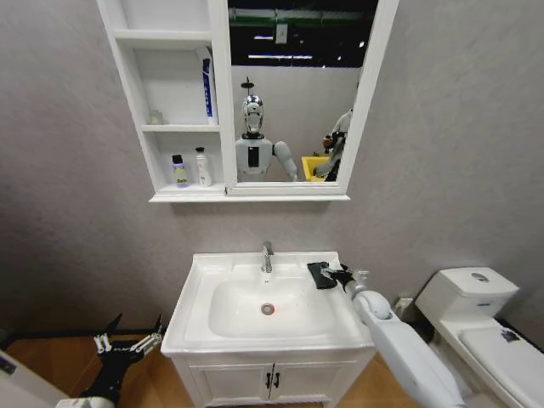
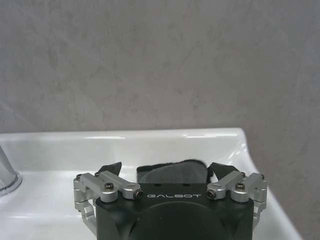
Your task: Move facial cleanser and shampoo from washbasin to cabinet, then wipe washbasin with towel.
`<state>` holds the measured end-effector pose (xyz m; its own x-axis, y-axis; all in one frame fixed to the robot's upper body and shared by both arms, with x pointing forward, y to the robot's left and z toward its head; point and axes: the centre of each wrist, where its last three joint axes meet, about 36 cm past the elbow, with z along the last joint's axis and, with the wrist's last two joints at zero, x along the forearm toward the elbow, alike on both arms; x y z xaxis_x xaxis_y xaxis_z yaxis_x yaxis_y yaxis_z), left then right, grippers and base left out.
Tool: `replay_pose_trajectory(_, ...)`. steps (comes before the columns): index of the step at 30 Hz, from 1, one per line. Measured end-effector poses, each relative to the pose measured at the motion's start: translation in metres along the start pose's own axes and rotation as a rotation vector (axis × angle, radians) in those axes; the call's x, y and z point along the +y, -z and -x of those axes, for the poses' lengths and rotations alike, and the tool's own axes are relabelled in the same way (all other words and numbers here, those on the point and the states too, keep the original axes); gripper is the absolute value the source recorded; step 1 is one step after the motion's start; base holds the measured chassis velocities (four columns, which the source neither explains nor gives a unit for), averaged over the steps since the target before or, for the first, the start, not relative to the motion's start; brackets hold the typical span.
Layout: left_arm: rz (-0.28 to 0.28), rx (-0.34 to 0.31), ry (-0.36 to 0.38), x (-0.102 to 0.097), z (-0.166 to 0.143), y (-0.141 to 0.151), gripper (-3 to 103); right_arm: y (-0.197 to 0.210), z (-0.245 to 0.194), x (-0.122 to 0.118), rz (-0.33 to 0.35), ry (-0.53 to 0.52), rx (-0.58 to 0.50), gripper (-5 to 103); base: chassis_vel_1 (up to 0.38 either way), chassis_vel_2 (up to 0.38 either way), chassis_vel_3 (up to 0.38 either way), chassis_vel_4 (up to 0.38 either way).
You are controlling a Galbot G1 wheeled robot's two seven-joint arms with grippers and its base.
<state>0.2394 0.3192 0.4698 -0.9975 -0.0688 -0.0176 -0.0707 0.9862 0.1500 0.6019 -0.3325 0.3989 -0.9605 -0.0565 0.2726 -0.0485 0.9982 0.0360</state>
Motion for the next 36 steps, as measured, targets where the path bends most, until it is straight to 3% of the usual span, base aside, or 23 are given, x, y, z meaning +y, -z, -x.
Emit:
replay_pose_trajectory(6, 0.0, 0.0, 0.0, 0.0, 0.0, 0.0, 100, -0.02, 0.018, 0.015, -0.002, -0.008, 0.044, 100, 0.0, 0.0, 0.0, 0.0)
replay_pose_trajectory(21, 0.0, 0.0, 0.0, 0.0, 0.0, 0.0, 100, -0.036, 0.024, -0.009, -0.027, -0.056, 0.05, 99, 0.0, 0.0, 0.0, 0.0)
replay_pose_trajectory(25, 0.0, 0.0, 0.0, 0.0, 0.0, 0.0, 100, -0.038, 0.024, -0.01, -0.028, -0.058, 0.046, 93, 0.0, 0.0, 0.0, 0.0)
replay_pose_trajectory(26, 0.0, 0.0, 0.0, 0.0, 0.0, 0.0, 100, -0.038, 0.024, -0.009, -0.028, -0.057, 0.044, 83, 0.0, 0.0, 0.0, 0.0)
replay_pose_trajectory(28, 0.0, 0.0, 0.0, 0.0, 0.0, 0.0, 100, -0.038, 0.024, -0.009, -0.029, -0.057, 0.043, 83, 0.0, 0.0, 0.0, 0.0)
replay_pose_trajectory(36, 0.0, 0.0, 0.0, 0.0, 0.0, 0.0, 100, -0.037, 0.024, -0.011, -0.039, -0.056, 0.041, 50, 0.0, 0.0, 0.0, 0.0)
